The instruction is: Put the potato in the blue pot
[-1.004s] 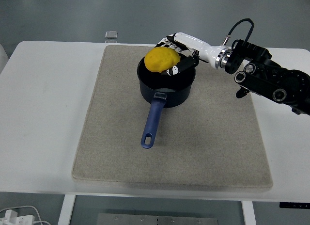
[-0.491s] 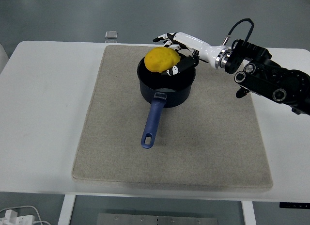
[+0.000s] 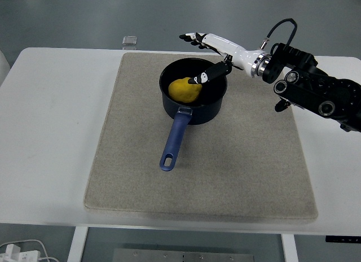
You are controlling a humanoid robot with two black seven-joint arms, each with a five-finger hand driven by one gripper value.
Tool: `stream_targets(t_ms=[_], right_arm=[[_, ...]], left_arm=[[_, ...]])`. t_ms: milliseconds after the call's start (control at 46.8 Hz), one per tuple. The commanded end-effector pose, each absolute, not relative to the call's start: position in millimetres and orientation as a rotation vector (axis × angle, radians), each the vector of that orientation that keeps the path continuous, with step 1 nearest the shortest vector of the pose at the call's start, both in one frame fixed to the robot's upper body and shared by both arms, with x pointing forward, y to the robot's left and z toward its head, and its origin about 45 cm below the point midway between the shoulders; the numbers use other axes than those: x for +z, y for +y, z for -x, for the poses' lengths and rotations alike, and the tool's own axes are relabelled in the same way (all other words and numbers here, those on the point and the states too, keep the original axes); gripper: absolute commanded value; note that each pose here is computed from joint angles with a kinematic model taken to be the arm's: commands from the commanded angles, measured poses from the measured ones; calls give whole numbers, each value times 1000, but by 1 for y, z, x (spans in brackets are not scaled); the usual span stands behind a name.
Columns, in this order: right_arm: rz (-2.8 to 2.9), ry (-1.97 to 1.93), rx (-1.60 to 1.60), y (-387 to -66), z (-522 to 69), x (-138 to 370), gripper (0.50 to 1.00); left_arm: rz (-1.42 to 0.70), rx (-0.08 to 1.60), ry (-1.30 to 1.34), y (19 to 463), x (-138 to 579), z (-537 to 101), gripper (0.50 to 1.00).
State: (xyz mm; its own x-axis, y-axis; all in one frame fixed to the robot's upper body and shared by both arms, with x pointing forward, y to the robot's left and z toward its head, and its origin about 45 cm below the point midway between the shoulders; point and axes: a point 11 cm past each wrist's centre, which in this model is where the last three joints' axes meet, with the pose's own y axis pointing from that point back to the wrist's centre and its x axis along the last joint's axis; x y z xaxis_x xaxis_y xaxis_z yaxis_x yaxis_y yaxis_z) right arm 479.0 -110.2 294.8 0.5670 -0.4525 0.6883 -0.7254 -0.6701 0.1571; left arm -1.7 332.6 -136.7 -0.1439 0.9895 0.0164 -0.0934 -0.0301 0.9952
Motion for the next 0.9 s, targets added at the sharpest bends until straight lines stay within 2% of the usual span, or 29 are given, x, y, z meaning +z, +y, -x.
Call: stream_targets(t_ms=[0, 256, 491, 641, 876], right_arm=[[-2348, -1004, 851, -119, -484, 296, 950], [-2375, -1392, 451, -157, -511, 305, 950], [-2318, -1719, 186, -207, -531, 308, 950], [-2279, -1881, -29, -233, -533, 291, 950], [-2243, -2002, -225, -253, -527, 265, 950]], left_arm=[[-1084, 1375, 1230, 333, -137, 2, 1000], [-1084, 1375, 1230, 333, -137, 2, 1000], [-1084, 1375, 1230, 333, -137, 2, 1000], [-1084, 1375, 1230, 333, -137, 2, 1000], [-1084, 1375, 1230, 333, -137, 2, 1000]])
